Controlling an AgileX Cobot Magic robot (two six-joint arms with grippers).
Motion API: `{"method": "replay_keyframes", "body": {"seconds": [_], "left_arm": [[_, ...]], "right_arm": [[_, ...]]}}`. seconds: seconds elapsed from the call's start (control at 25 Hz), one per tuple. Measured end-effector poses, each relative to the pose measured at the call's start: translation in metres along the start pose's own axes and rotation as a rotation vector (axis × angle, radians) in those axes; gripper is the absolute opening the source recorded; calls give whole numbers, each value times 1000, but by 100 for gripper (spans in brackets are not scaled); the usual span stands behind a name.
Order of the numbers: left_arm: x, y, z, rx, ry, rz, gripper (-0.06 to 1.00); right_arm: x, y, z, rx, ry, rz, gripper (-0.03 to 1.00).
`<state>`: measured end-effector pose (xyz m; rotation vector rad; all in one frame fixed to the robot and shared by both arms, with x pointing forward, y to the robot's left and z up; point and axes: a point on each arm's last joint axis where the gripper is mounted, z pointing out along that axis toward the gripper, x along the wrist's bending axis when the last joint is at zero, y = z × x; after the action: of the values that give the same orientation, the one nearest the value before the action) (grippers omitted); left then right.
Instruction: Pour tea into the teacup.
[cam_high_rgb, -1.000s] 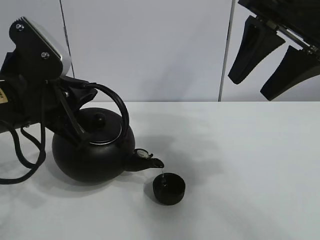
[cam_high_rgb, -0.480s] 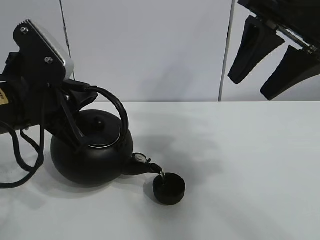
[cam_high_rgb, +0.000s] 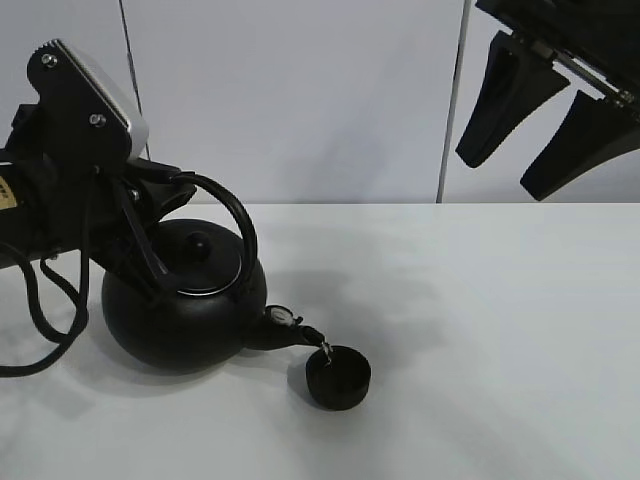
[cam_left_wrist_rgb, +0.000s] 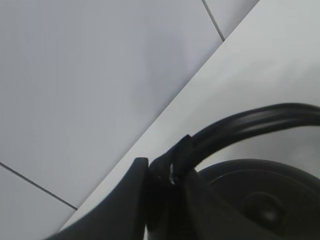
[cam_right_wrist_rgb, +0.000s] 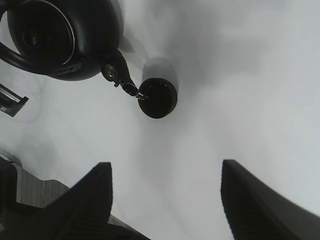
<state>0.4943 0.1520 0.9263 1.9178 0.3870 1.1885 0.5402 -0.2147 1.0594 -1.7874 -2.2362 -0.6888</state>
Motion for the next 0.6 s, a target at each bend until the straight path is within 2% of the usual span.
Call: {"method": "replay_keyframes", "body": {"seconds": [0.24,0.6], "left_arm": [[0,0,0,0,0,-32,11],[0,0,0,-1,-2,-356,11]], "right_arm": [[0,1,0,-7,-3,0,43],[0,2,0,-17,-4,0,43]]}}
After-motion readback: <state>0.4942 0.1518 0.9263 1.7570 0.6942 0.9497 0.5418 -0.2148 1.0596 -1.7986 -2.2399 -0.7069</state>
